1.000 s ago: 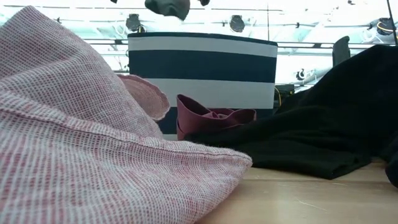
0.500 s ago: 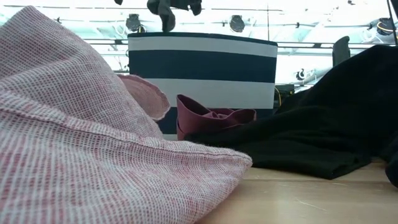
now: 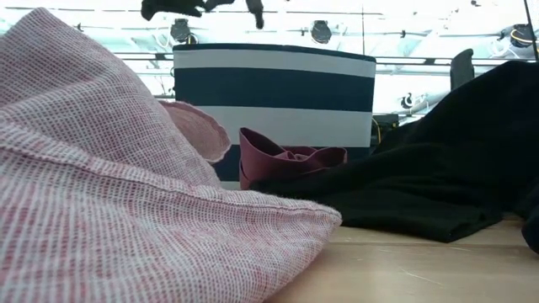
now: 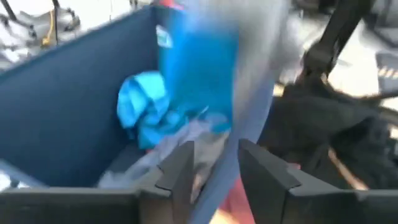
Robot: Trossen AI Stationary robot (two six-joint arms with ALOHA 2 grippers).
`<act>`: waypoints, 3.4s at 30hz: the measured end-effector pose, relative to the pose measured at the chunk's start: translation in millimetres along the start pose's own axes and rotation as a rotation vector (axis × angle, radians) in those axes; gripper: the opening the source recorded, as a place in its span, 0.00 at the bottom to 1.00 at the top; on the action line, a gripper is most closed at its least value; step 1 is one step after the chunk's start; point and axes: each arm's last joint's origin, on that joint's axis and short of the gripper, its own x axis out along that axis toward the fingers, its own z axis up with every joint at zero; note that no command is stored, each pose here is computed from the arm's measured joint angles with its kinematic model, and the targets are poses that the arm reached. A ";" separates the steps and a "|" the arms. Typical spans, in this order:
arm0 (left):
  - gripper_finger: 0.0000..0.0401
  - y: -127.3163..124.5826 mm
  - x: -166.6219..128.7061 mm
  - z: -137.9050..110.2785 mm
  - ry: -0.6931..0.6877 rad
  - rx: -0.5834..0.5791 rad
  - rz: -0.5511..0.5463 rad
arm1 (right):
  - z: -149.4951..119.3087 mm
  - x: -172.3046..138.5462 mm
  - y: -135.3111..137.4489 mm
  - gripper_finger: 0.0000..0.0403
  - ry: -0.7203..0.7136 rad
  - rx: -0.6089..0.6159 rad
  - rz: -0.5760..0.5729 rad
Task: Sort clothes
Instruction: Put the gray sock into the blue laundry bin, then put the maroon boxer shorts into the blue laundry bin
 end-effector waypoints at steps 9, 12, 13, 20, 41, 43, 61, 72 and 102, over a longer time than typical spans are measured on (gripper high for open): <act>0.37 -19.1 3.2 -22.9 0.125 -0.027 -0.193 | 8.1 -36.5 -49.7 0.00 0.007 0.032 -0.131; 0.37 -31.7 3.8 -33.0 0.145 -0.036 -0.252 | -1.3 -39.0 -72.6 0.00 0.027 0.092 -0.135; 0.37 -36.4 4.0 -36.2 0.149 -0.033 -0.272 | -5.6 -38.4 -79.8 0.00 0.036 0.120 -0.138; 0.37 -72.4 11.0 -62.6 0.125 -0.004 -0.427 | -45.7 -12.2 -109.2 0.00 0.110 0.289 -0.039; 0.38 -120.4 16.8 -101.3 0.308 -0.043 -0.513 | -96.4 11.6 -103.8 0.03 0.397 0.359 0.039; 0.38 -121.8 18.5 -103.1 0.316 -0.038 -0.509 | -96.3 11.7 -103.8 0.03 0.396 0.356 0.039; 0.38 -133.6 39.9 -123.6 0.396 0.023 -0.453 | -98.6 10.1 -102.8 0.28 0.426 0.293 0.055; 0.38 -137.2 46.2 -128.7 0.399 0.061 -0.446 | -62.2 -9.7 -116.0 0.54 0.489 0.206 -0.044; 0.38 -126.8 129.7 -158.2 0.309 0.188 -0.077 | -174.2 -135.7 135.5 0.53 0.183 0.404 0.181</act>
